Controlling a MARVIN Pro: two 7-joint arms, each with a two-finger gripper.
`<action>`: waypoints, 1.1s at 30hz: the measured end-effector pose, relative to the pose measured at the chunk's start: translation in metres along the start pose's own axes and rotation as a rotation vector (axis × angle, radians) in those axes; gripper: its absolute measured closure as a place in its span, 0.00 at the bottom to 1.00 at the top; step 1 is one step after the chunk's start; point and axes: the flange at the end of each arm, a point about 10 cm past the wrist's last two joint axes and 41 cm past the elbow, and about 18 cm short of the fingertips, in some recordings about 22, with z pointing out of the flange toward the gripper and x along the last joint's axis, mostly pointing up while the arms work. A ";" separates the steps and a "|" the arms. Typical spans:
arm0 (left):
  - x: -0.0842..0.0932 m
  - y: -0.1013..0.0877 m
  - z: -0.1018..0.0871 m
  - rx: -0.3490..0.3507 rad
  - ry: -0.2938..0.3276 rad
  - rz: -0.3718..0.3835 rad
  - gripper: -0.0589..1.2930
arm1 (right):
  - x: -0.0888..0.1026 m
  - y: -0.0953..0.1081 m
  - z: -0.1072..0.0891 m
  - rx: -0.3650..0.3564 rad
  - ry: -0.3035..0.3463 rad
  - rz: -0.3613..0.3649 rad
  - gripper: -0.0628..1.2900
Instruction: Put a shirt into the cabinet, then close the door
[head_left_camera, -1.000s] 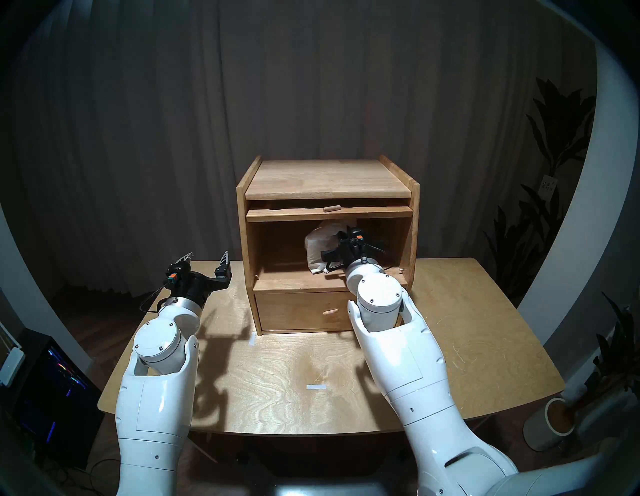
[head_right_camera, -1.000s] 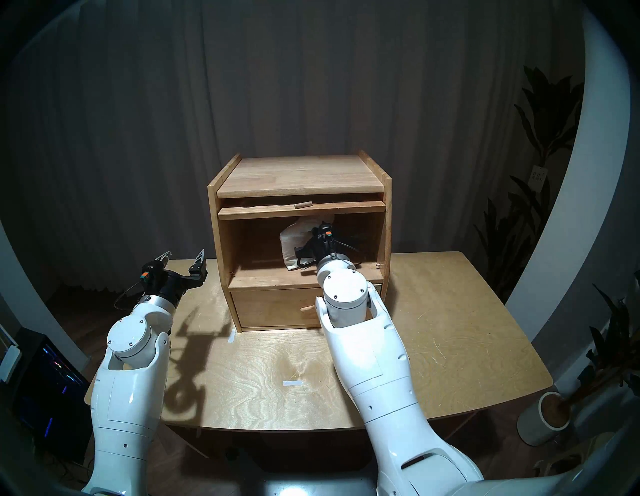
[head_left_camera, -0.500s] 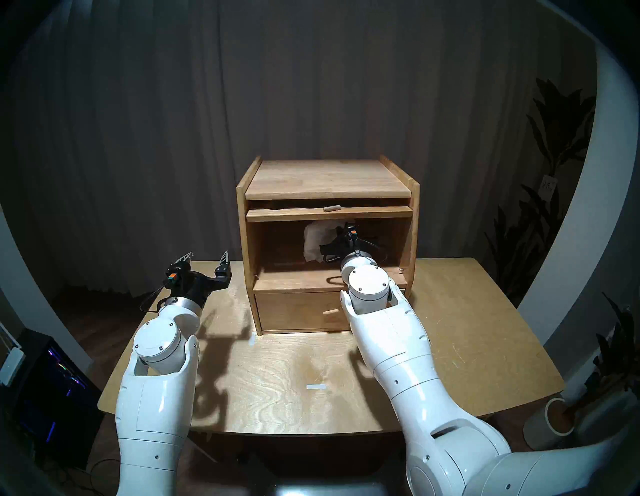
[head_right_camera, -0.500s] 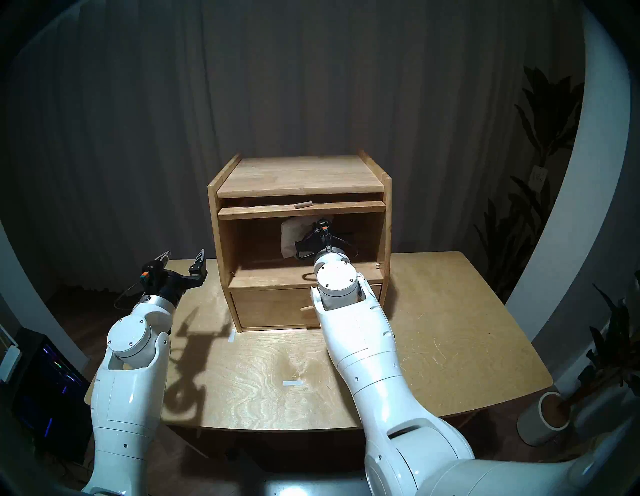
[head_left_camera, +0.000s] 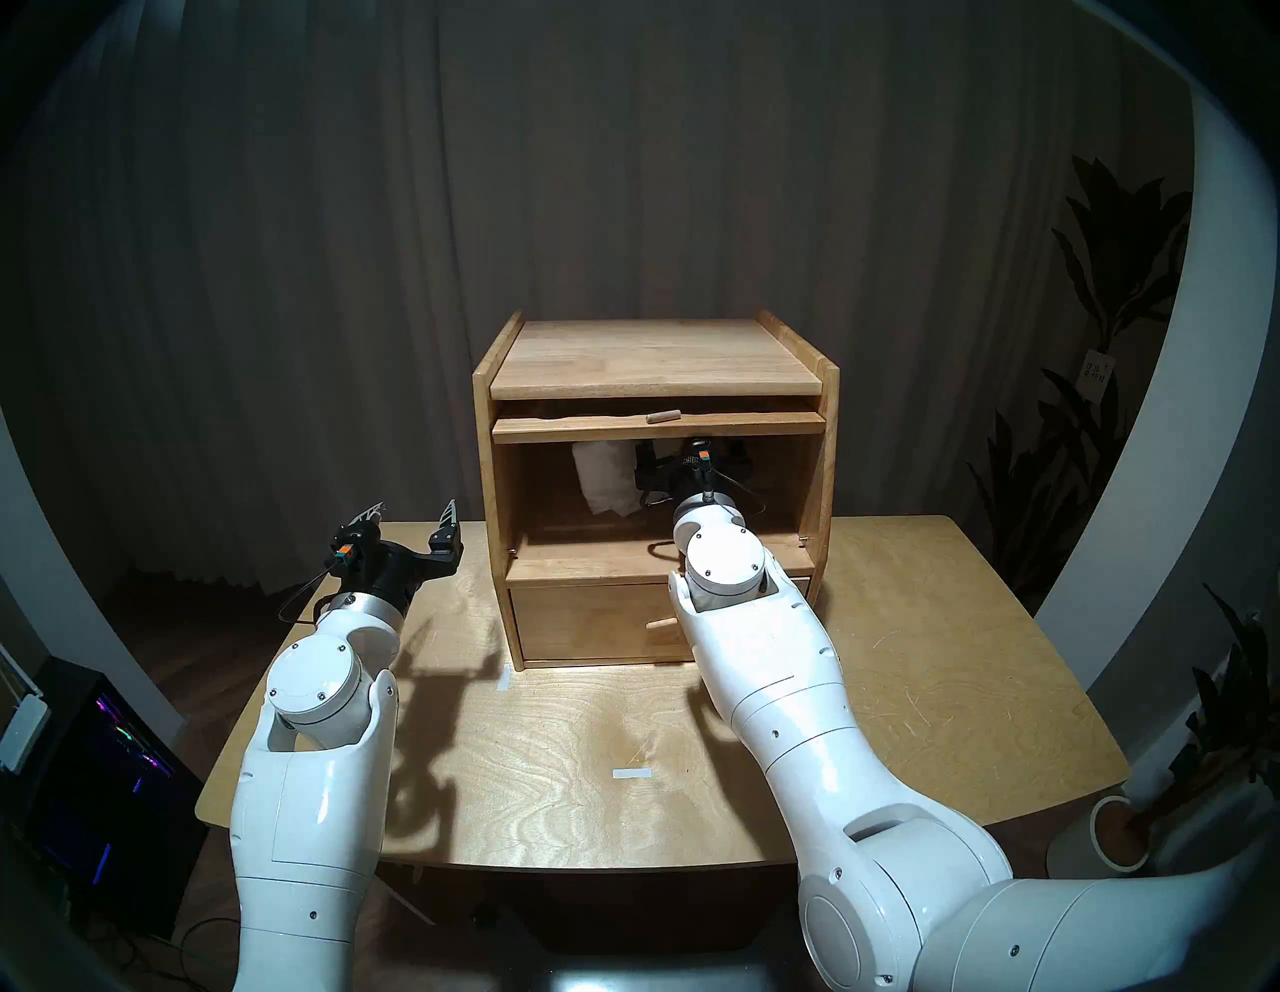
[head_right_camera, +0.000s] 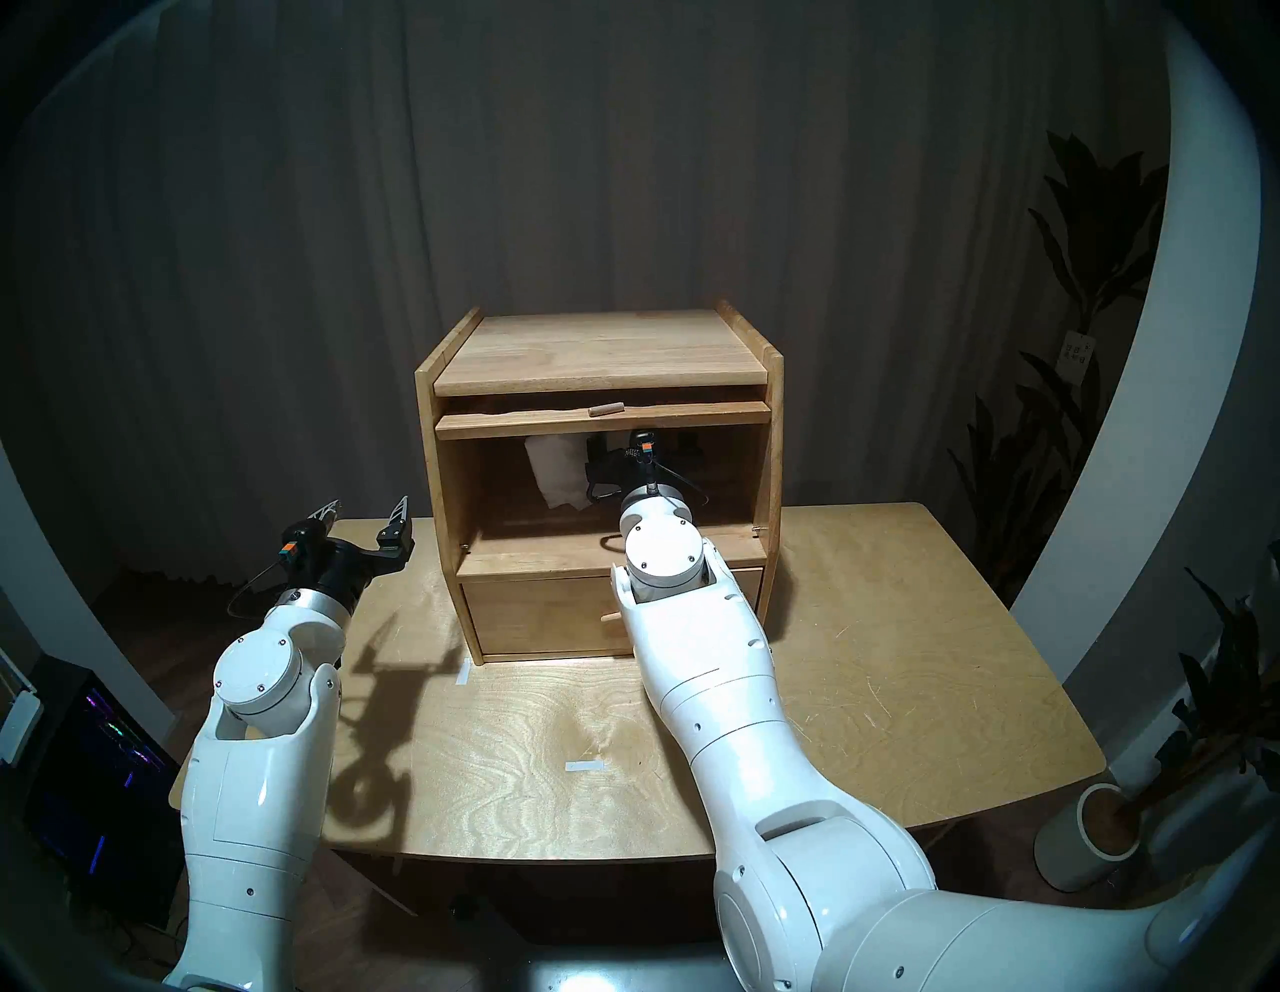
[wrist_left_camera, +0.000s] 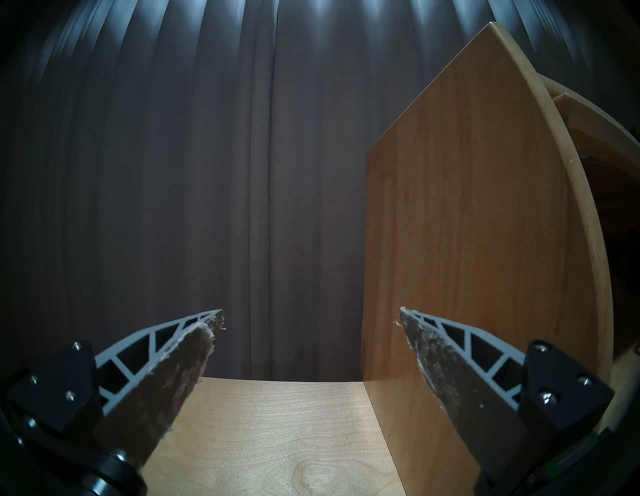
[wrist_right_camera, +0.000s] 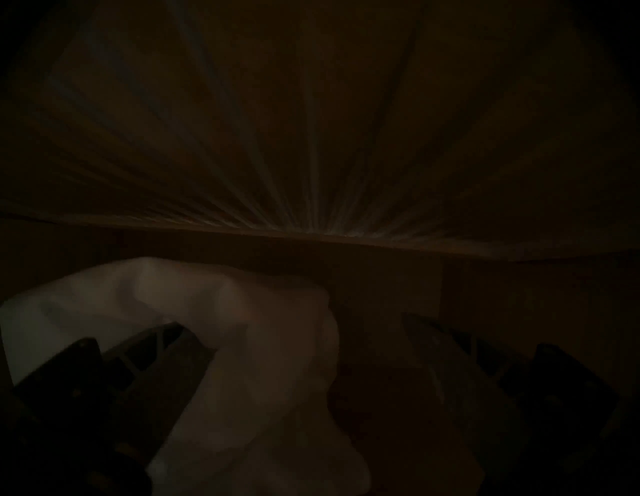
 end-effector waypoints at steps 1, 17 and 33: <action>0.000 0.000 0.000 0.000 0.000 0.000 0.01 | 0.002 -0.002 -0.003 0.000 0.014 0.006 0.03; 0.000 0.000 0.000 0.001 0.000 -0.001 0.01 | 0.021 -0.024 -0.044 -0.024 0.139 0.081 0.03; 0.000 0.000 0.000 0.001 0.001 -0.001 0.01 | 0.009 0.000 -0.088 -0.130 0.044 0.128 0.03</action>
